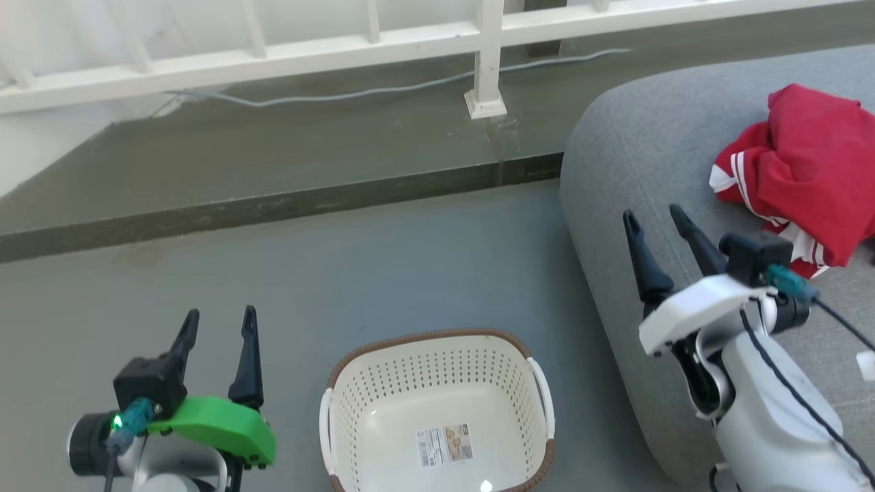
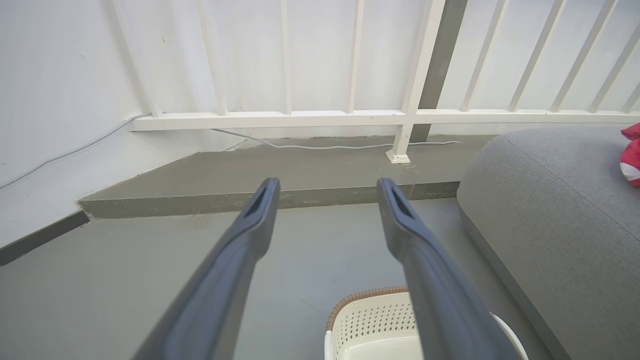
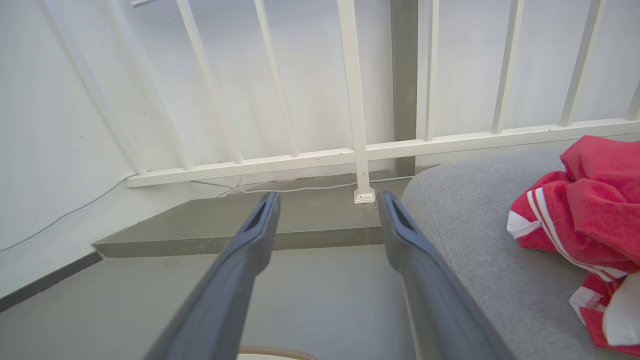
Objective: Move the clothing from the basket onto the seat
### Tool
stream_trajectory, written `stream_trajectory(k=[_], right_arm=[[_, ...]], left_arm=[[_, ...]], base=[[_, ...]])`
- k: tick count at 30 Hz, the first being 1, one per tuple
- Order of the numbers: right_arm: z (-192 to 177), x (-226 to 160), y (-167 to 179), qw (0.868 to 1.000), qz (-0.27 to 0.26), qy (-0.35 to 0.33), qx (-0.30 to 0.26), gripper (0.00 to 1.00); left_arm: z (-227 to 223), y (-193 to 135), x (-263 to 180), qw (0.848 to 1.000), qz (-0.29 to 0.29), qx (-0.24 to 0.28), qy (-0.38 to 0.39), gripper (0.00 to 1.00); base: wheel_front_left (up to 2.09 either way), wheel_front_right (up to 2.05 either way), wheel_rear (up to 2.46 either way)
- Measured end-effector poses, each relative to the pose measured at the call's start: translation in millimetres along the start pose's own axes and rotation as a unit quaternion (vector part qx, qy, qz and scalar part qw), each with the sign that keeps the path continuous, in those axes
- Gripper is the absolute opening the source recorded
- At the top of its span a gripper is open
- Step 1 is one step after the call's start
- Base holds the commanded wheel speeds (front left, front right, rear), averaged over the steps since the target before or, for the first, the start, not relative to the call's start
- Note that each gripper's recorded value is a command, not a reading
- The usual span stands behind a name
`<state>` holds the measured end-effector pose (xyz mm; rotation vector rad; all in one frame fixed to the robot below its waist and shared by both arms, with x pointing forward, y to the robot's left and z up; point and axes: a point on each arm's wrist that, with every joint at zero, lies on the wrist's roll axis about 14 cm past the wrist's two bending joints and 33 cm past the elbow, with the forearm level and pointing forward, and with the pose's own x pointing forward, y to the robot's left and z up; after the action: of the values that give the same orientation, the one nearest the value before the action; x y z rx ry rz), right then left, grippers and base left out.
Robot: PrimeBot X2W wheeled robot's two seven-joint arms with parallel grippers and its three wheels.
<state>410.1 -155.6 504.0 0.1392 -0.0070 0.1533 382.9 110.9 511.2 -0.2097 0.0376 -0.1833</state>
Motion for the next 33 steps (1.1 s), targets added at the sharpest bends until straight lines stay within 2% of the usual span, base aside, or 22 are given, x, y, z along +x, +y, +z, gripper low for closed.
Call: stream_trajectory(k=[19,33], right_arm=[[-4.3,-42.6,2.9,1.000,-0.025,-0.007,0.002,1.00],[3.7,-52.0,3.6,0.999,-0.032,-0.010,0.002,1.00]], left_arm=[[-2.6,1.1,-24.9,1.000,0.020,0.006,-0.001,1.00],[1.7,-0.5,-31.0,1.000,0.023,0.012,-0.007,1.00]], base=[[0.00,0.00,0.00],[0.00,0.00,0.00]])
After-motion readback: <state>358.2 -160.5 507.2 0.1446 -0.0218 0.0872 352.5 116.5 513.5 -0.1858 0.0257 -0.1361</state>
